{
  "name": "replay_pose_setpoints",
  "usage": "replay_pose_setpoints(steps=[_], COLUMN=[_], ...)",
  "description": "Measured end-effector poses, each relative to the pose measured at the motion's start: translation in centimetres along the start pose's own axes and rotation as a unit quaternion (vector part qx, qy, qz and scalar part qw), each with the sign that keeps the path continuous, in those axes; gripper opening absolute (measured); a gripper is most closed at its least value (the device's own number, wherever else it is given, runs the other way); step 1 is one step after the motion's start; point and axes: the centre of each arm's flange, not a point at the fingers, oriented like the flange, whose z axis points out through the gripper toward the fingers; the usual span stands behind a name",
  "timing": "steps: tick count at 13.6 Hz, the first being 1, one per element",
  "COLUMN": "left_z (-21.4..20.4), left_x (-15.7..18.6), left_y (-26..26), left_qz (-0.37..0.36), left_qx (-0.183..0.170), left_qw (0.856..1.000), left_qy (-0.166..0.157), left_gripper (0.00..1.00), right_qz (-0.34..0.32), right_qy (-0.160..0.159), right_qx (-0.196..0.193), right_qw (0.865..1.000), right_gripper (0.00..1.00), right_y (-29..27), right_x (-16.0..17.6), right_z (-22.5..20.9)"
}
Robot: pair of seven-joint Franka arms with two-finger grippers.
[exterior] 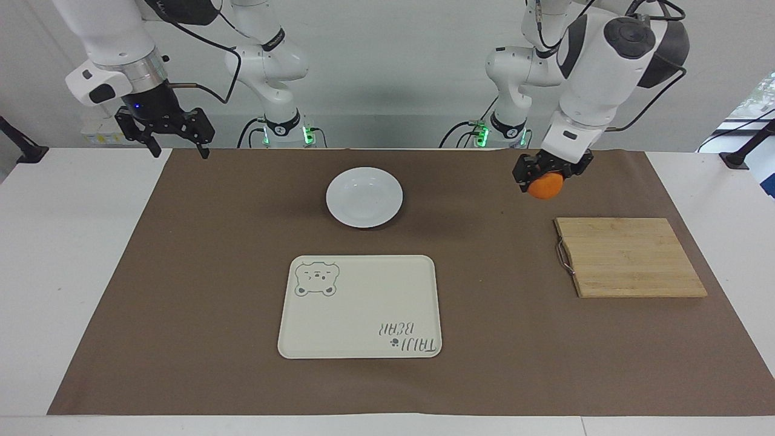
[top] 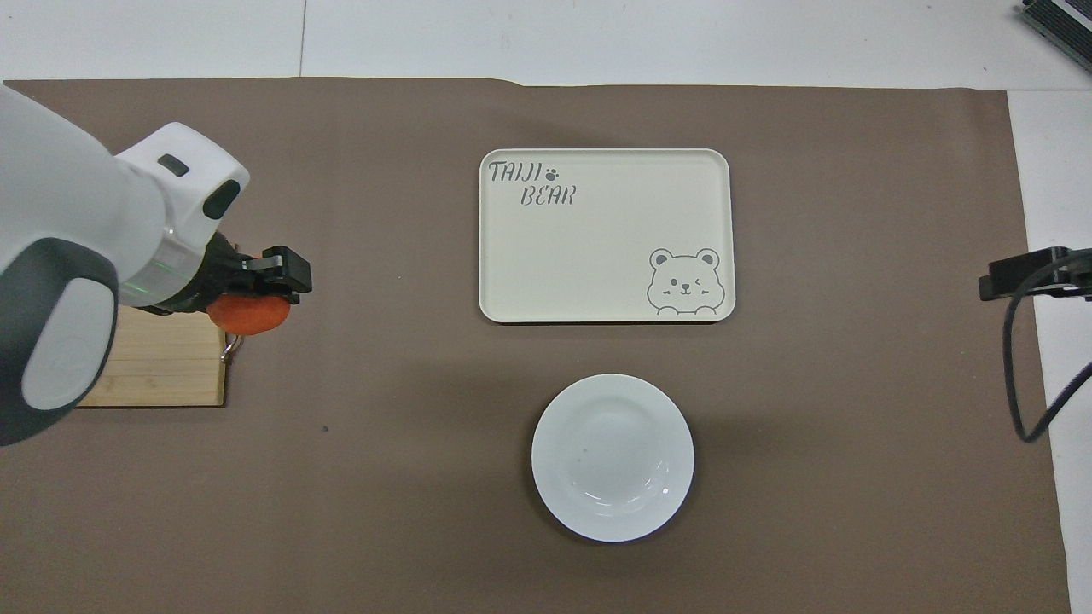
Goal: Place orange and plate with both arms
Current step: 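Carry the orange with the left gripper and place it on the plate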
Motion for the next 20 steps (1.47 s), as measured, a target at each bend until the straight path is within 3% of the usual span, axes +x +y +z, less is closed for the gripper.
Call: replay_pose_setpoints(steps=[9, 14, 20], left_z=[8.7, 14.0, 18.2], left_x=[-7.2, -11.7, -16.9], left_y=[14.9, 23.1, 27.0], left_qz=[-0.022, -0.047, -0.043], left_qx=[-0.004, -0.027, -0.037], left_qw=[1.000, 0.998, 0.998], left_qy=[0.011, 0.027, 0.030], left_gripper=[0.78, 0.78, 0.78], right_qz=[0.000, 0.000, 0.000], right_qy=[0.000, 0.000, 0.000], right_qx=[0.000, 0.000, 0.000], right_qw=[1.000, 1.000, 1.000], right_gripper=[1.00, 1.00, 1.00], right_y=[0.0, 0.0, 0.0], right_x=[0.0, 0.0, 0.0], right_z=[0.0, 0.0, 0.0])
